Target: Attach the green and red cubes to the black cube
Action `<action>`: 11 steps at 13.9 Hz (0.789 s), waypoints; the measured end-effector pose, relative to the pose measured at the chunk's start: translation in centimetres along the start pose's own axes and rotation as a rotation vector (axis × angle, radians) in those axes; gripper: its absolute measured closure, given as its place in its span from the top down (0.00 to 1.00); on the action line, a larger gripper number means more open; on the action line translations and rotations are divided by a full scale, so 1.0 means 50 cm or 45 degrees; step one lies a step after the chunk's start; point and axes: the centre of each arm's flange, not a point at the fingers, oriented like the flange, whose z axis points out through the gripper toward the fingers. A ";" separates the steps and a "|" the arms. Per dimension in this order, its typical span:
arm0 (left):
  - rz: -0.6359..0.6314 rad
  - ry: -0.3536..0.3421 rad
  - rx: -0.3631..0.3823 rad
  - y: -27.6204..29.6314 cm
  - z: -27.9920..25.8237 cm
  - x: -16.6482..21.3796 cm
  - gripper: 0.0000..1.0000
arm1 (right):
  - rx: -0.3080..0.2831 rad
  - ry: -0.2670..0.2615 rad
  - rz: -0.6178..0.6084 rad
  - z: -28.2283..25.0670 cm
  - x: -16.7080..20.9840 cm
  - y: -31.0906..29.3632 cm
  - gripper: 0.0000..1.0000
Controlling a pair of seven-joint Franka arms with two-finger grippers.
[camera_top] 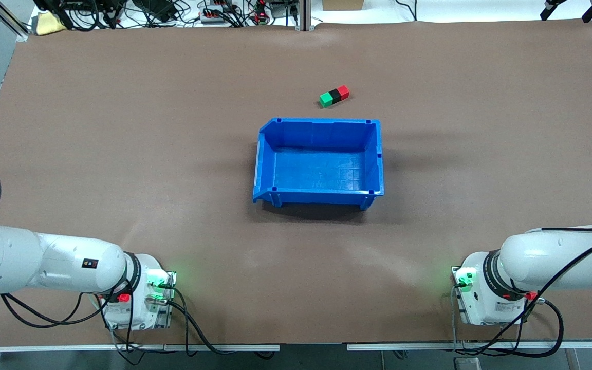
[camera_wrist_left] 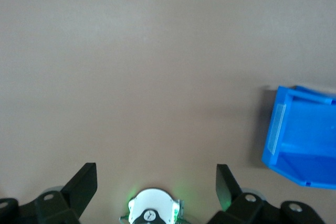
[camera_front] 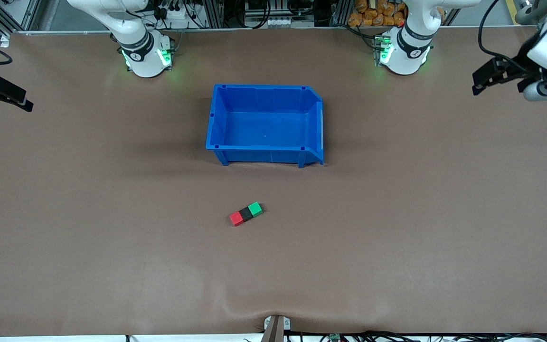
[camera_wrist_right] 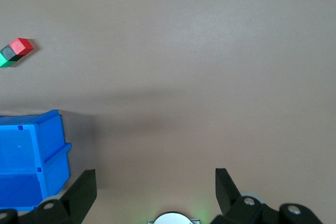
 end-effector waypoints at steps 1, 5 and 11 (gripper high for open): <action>0.014 -0.002 0.004 -0.001 0.000 -0.013 1.00 | 0.000 0.004 -0.002 -0.002 0.000 -0.002 1.00; 0.015 0.007 0.015 -0.013 -0.009 -0.027 1.00 | 0.015 0.007 -0.007 -0.004 0.000 -0.007 1.00; 0.006 0.047 0.008 -0.019 -0.035 -0.024 1.00 | 0.023 0.001 -0.003 -0.003 -0.001 -0.002 1.00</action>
